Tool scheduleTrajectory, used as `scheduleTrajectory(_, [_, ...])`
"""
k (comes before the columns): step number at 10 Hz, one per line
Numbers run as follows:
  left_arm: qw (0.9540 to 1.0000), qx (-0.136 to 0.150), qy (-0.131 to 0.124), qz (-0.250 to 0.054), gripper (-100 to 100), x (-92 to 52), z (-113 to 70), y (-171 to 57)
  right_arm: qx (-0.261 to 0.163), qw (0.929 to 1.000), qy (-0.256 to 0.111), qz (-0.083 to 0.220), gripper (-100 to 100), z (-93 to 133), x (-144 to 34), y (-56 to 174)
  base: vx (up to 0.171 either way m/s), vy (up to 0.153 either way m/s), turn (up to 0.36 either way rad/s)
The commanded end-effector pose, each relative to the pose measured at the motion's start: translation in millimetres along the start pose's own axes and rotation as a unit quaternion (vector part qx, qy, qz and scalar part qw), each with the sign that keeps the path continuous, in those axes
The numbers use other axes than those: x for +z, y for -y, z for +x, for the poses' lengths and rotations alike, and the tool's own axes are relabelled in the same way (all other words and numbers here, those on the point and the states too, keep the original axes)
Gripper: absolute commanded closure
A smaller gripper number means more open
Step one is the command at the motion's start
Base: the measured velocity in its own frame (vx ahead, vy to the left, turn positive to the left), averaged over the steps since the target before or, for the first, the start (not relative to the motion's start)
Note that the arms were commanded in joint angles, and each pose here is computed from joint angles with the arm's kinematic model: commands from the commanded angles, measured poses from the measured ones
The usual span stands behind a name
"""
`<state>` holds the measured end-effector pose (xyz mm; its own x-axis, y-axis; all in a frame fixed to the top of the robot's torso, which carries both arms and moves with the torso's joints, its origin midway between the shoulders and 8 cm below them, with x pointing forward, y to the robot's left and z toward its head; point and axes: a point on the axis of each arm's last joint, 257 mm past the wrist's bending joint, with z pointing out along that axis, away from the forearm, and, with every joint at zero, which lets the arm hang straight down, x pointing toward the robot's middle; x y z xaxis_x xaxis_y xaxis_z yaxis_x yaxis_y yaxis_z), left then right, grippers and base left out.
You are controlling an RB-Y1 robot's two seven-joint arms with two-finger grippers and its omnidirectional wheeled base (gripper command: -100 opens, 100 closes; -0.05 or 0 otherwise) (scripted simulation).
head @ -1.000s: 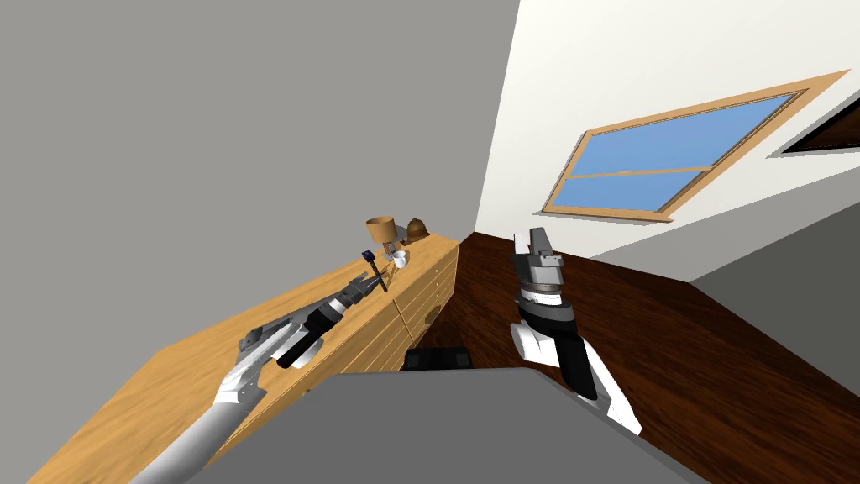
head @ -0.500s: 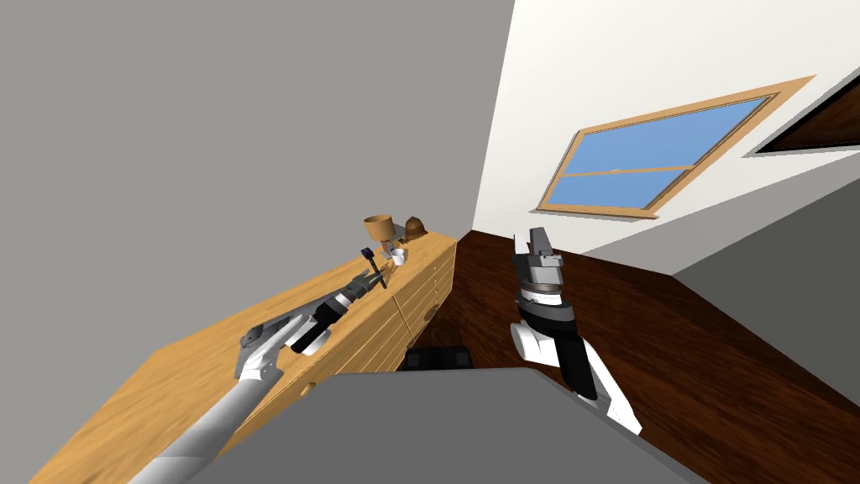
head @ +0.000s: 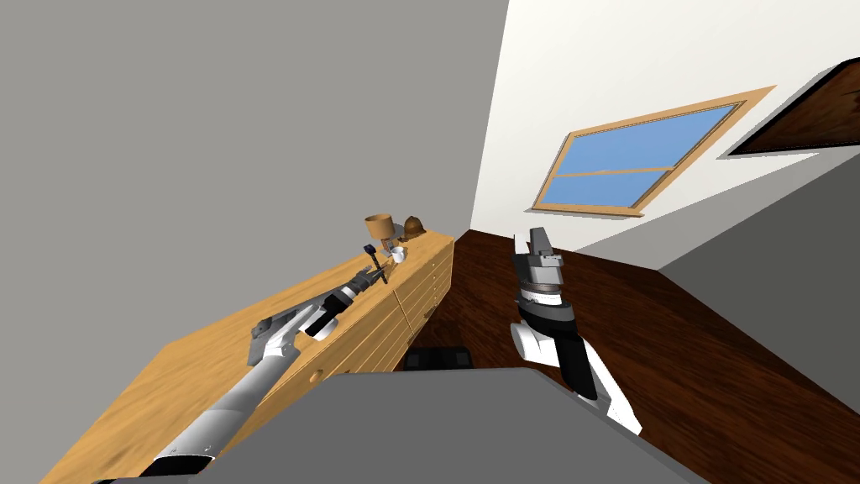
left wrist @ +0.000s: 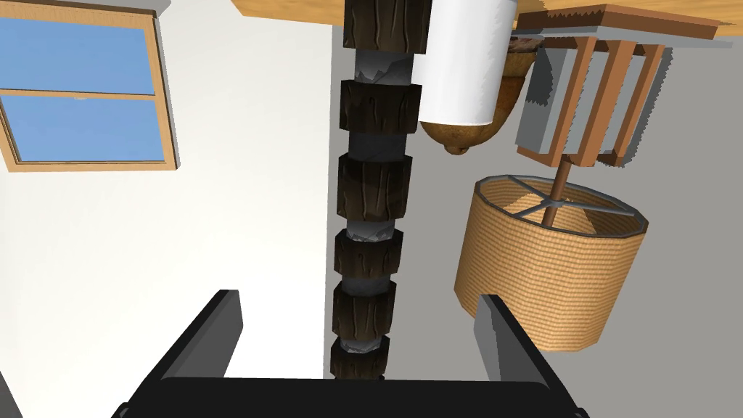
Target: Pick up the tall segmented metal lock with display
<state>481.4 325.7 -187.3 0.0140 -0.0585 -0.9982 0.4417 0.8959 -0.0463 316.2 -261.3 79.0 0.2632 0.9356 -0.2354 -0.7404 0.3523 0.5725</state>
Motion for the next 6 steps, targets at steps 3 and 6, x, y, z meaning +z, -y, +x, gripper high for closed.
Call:
scheduleTrajectory(3, [1.0000,0.000,0.002,-0.004,-100,17.6,0.8,-15.1,0.000,1.0000,0.000,0.000,0,0.0,0.0,0.0,-0.062,-0.001,-0.042])
scheduleTrajectory(6, [1.0000,-0.003,-0.001,-0.004,-100,28.1,6.4,-20.6,0.000,1.0000,0.000,0.000,0,0.0,0.0,0.0,-0.045,0.000,-0.022])
